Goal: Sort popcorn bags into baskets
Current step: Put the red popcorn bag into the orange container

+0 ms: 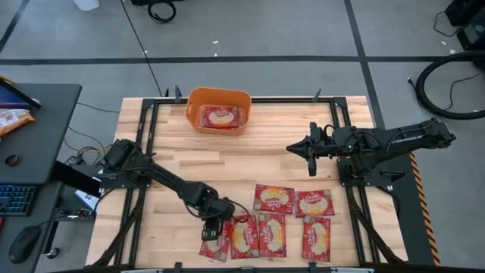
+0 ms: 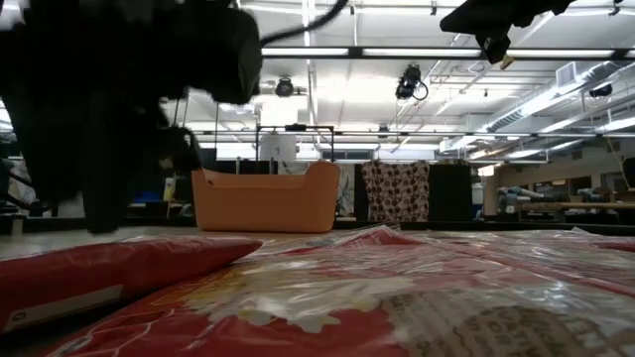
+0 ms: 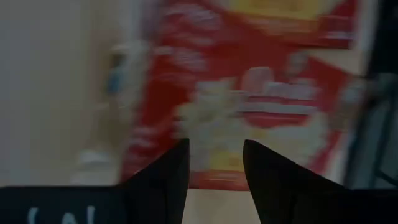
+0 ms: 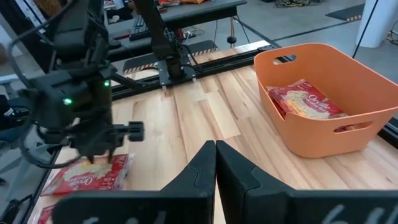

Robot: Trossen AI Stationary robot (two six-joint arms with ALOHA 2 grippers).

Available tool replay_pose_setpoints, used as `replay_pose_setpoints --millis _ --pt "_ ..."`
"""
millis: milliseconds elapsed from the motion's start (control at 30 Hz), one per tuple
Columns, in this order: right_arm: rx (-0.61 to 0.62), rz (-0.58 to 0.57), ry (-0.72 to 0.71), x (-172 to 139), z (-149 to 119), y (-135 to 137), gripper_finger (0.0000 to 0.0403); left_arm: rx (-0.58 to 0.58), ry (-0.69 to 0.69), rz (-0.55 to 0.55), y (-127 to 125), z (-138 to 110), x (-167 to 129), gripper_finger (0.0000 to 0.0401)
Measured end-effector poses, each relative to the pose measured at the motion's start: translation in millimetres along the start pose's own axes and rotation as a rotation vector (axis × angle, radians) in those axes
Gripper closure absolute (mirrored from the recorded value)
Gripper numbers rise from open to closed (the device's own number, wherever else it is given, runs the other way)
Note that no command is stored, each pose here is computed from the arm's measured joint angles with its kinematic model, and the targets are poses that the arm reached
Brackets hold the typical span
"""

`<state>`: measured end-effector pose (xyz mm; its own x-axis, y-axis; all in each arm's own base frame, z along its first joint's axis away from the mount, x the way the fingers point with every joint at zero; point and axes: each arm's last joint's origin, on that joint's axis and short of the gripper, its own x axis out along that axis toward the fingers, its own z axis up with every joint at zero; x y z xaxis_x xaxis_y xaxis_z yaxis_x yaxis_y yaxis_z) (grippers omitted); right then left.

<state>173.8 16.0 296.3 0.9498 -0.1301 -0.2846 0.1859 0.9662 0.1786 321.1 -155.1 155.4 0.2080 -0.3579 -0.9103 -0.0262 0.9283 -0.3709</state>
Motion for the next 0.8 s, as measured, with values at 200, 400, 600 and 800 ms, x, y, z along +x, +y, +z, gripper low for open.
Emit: replay_pose_setpoints --millis 200,400,600,800 --pt "0.001 0.021 0.005 0.0 -0.1 0.6 0.0386 -0.151 0.001 0.217 23.5 -7.2 0.9 0.0248" --pt "0.011 0.025 0.007 0.0 -0.2 0.7 0.0386 -0.228 0.121 0.501 58.3 -16.9 -16.2 0.0249" --pt "0.011 0.026 0.006 0.0 -0.1 0.8 0.0386 -0.129 0.091 0.532 75.7 -10.9 -49.5 0.0262" --pt "0.011 0.025 0.007 0.0 -0.2 0.7 0.0386 0.095 0.091 0.455 73.2 -1.6 -70.6 0.0274"
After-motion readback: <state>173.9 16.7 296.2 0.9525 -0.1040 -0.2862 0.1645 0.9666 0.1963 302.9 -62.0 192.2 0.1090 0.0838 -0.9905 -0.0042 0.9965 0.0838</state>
